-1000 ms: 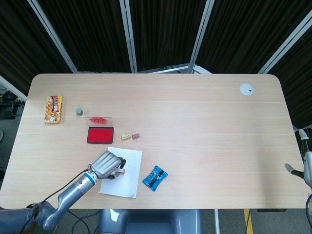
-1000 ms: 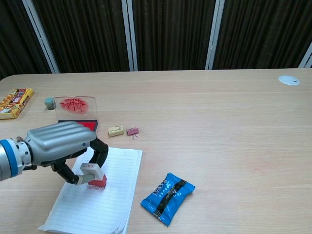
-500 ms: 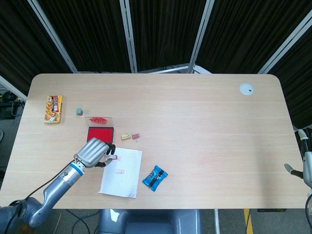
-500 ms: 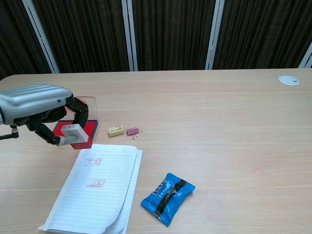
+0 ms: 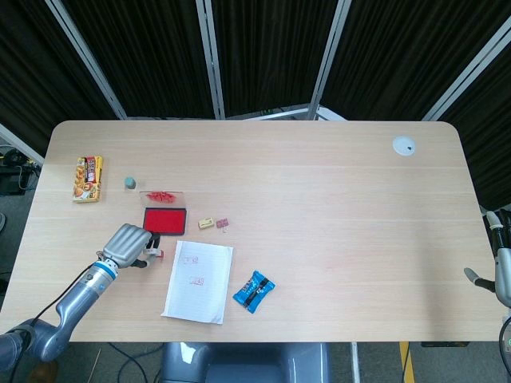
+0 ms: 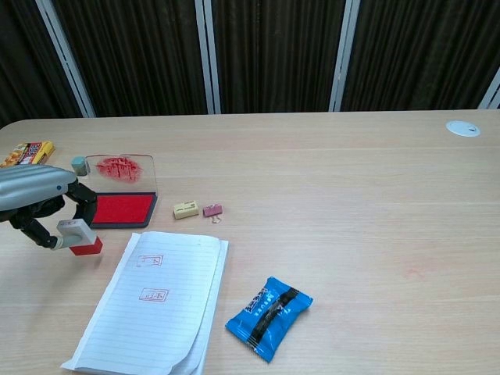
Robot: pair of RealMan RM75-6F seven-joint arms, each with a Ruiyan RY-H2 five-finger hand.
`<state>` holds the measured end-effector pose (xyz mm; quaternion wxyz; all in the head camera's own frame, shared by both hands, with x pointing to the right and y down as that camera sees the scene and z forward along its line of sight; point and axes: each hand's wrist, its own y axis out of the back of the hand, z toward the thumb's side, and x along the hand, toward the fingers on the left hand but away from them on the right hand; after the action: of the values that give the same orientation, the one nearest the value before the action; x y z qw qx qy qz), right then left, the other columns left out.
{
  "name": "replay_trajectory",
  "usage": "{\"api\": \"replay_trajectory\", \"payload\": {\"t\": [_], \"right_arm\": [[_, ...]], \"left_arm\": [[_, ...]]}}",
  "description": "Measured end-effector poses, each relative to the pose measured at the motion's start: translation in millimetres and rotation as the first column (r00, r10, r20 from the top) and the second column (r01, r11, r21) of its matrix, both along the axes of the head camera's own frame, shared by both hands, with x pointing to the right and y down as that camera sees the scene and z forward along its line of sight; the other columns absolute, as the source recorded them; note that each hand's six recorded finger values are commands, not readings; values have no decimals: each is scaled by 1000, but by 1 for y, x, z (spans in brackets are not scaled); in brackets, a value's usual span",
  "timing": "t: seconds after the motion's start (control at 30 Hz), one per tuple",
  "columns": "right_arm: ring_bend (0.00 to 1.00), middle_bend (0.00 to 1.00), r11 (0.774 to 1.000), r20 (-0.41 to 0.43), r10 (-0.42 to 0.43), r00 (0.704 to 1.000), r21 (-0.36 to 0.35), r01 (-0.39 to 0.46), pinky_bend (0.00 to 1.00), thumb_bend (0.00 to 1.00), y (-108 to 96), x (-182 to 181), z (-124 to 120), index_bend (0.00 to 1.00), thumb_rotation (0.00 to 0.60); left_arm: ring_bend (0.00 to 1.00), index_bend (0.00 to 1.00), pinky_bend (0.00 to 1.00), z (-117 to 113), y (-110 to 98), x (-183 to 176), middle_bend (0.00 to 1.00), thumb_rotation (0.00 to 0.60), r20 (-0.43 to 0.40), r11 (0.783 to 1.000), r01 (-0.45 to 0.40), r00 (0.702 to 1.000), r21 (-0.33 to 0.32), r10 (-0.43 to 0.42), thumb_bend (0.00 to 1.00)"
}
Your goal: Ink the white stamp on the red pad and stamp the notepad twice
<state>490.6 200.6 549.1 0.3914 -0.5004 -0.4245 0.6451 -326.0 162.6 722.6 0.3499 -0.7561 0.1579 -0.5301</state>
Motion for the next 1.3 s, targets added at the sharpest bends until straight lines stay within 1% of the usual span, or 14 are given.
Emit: {"api": "replay_trajectory", "payload": {"t": [0.2,0.33,0.43,0.57,0.77,0.97,1.07,1.17,1.3], "right_arm": [[0,0,1000,-3,1,1000,-2,-1,0,0,0,1,1,0,600],[0,0,1000,-4,5,1000,-4,-5,0,0,0,2,1,0,600],[0,0,1000,-5,5,1000,-4,-5,0,0,0,3,1,0,600],[0,0,1000,-5,6,1000,-4,-6,0,0,0,3,1,0,600],[0,0,1000,-6,6,1000,-7,-6,0,0,1,3,1,0,600],[0,0,1000,-6,6,1000,-5,-6,0,0,1,3,1,0,600],[0,0,1000,-7,5,1000,-8,-5,0,0,1,3,1,0,600],[0,0,1000,-5,5,1000,-8,-5,0,0,1,2,1,0,600],[0,0,1000,2,1,1000,-8,-1,0,0,1,0,1,0,600]], "left_arm": [[843,551,843,14,6,0,513,600,-6,1000,-5,1000,-14,5,375],[841,532,841,16,7,1,500,600,-9,1000,-10,1000,-12,10,371],[837,497,838,17,7,1,458,600,-9,1000,-13,1000,-10,13,360],[830,421,832,16,8,1,390,600,-9,1000,-18,1000,-8,18,301],[824,379,830,15,9,0,351,600,-1,1000,-27,1000,-7,27,294],[820,364,827,12,9,1,340,600,-7,1000,-31,1000,-7,31,295],[817,348,823,9,9,-1,325,600,-5,999,-34,999,-2,34,275],[816,336,820,4,8,-1,315,600,-15,1000,-30,999,1,30,249],[811,321,817,-8,7,-4,305,600,-25,999,-30,999,17,31,245]]}}
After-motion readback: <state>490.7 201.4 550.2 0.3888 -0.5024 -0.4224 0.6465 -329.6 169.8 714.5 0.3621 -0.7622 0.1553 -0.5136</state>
